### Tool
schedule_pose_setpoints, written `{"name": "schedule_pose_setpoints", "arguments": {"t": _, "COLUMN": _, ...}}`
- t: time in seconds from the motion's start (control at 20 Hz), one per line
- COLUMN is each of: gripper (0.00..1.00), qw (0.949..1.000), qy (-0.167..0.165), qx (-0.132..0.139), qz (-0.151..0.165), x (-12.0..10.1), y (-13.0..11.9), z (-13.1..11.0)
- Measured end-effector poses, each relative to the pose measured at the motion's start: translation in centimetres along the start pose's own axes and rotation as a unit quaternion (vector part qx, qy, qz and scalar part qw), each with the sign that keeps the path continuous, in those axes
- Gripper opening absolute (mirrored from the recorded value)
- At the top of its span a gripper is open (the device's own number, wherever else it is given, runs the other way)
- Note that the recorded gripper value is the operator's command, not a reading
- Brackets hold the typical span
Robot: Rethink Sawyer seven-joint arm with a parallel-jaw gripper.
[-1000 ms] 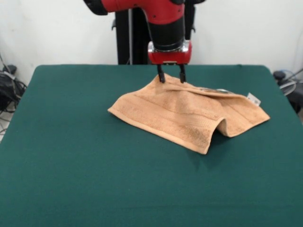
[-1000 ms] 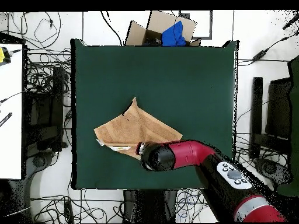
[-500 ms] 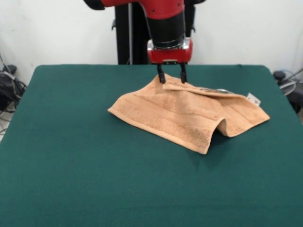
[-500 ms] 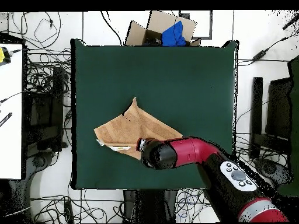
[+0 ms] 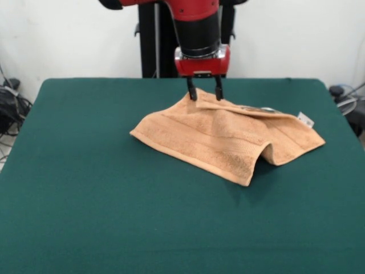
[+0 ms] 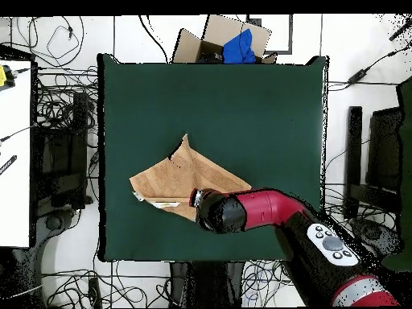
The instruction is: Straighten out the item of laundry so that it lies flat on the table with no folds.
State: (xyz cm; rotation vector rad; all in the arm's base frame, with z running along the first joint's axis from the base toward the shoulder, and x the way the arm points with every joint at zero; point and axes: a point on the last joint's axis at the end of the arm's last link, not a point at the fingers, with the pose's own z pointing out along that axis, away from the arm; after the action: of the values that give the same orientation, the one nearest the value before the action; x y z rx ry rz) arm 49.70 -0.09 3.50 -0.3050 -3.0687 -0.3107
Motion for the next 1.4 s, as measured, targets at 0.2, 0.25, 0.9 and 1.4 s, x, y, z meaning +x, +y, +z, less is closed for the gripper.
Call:
{"name": "schedule_pose_setpoints", "arguments": {"t": 0.2, "gripper": 1.00, "qw": 1.0000, "qy": -0.001, "qx": -0.001, "qz": 0.004, "x": -0.1, "y": -0.4, "z": -0.1}}
{"name": "schedule_pose_setpoints", "arguments": {"t": 0.25, "gripper": 1.00, "qw": 1.0000, "qy": -0.001, "qx": -0.001, "qz": 0.006, "x": -0.1, "y": -0.5, "z": -0.1}}
{"name": "schedule_pose_setpoints", "arguments": {"t": 0.9, "gripper": 1.00, "qw": 1.0000, "qy": 0.002, "qx": 0.008, "qz": 0.002, "x": 0.2, "y": -2.8, "z": -0.3}}
{"name": "schedule_pose_setpoints", "arguments": {"t": 1.4, "gripper": 1.00, "qw": 0.9997, "qy": 0.012, "qx": 0.009, "qz": -0.018, "x": 1.4, "y": -3.0, "z": 1.0}}
